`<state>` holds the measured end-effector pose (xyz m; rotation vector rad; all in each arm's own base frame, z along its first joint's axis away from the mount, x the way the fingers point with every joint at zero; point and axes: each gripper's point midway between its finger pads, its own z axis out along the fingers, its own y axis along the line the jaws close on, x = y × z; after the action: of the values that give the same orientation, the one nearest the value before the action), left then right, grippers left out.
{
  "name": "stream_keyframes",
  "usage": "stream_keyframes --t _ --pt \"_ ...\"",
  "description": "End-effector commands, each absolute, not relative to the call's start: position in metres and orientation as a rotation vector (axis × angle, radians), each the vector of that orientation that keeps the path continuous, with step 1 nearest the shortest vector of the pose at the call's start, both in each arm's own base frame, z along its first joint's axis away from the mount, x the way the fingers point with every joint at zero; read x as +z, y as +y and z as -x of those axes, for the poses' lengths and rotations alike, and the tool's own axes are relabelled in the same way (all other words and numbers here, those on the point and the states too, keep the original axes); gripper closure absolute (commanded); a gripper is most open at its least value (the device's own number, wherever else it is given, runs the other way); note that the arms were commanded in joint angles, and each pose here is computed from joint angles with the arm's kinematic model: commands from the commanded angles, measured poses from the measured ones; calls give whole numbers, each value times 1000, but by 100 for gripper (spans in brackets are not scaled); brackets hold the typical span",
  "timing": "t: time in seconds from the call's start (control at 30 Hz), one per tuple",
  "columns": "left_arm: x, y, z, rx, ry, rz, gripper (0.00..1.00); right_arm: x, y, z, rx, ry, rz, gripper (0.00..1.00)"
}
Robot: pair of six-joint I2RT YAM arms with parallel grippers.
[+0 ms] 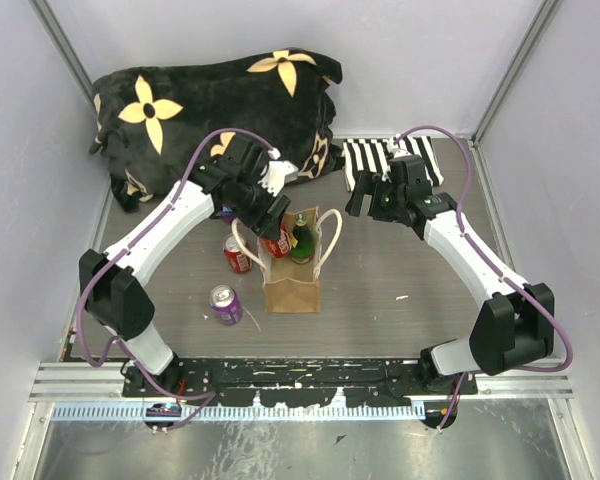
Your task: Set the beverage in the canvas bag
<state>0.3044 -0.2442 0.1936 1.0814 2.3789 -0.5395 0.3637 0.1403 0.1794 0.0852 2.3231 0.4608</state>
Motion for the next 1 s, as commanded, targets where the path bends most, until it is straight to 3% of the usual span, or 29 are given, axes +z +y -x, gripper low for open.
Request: stream_keyframes --t 0.0,0.97 --pt "202 -257 -315 -535 2288 -1065 100 207 141 -373 485 2224 -90 0" --pt "133 -268 -341 -409 2335 -873 100 208 142 -374 487 2232 -77 0"
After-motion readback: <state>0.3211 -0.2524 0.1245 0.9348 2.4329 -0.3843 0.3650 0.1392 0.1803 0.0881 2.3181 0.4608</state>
